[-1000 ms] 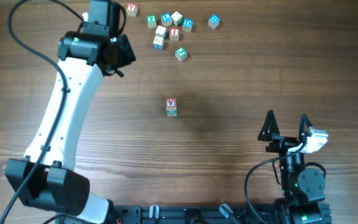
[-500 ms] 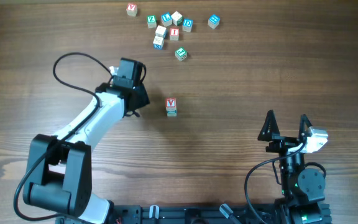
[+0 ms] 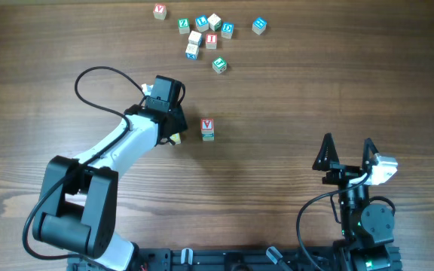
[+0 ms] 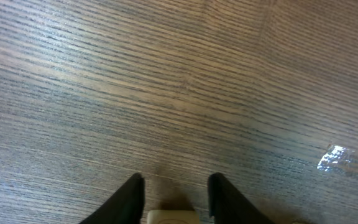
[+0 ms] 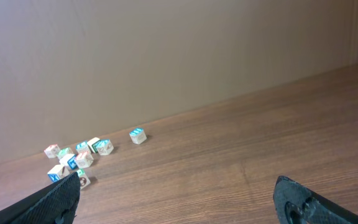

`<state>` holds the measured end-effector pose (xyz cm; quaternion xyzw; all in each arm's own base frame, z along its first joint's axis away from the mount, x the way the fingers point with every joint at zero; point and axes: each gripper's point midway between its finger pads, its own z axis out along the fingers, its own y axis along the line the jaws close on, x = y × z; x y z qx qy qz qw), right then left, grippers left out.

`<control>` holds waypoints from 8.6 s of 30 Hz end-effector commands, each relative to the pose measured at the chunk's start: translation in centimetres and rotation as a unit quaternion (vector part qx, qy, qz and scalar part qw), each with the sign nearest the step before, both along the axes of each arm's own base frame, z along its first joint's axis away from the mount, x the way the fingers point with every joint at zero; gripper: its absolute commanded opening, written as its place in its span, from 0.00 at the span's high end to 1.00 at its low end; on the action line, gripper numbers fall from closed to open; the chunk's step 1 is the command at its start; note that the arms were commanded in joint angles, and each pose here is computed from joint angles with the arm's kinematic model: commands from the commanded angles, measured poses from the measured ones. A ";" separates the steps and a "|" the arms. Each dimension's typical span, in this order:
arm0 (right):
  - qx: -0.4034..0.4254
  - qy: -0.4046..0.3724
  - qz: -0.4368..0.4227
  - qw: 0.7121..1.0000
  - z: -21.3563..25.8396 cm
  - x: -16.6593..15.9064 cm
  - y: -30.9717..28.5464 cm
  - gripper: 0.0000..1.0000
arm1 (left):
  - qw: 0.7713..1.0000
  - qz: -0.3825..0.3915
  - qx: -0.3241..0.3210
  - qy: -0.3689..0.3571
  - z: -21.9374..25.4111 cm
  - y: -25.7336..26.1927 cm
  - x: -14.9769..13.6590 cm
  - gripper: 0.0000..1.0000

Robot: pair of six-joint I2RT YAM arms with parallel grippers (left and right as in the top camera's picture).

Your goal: Form a tower

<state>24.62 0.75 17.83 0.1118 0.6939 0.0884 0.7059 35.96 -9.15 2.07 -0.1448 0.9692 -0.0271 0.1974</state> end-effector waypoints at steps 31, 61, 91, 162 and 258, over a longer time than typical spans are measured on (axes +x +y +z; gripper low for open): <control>-0.008 -0.004 -0.009 1.000 0.2 0.0 -0.3 0.00 | 0.995 -0.025 -0.040 0.084 -1.4 -1.3 -3.8 0.62; -0.007 -0.004 -0.009 1.000 0.2 0.0 -0.3 0.00 | 0.991 -0.128 -0.039 -0.022 11.5 -7.9 -1.2 0.81; -0.008 -0.004 -0.009 1.000 0.2 0.0 -0.3 0.00 | 0.985 -0.165 -0.039 0.035 8.7 -10.4 -3.4 0.79; -0.007 -0.004 -0.009 1.000 0.2 0.0 -0.3 0.00 | 0.989 -0.136 -0.048 0.032 8.7 -10.5 -3.1 0.54; -0.008 -0.004 -0.009 1.000 0.2 0.0 -0.3 0.00 | 0.956 -0.063 -0.234 0.166 5.0 -7.6 -2.5 0.96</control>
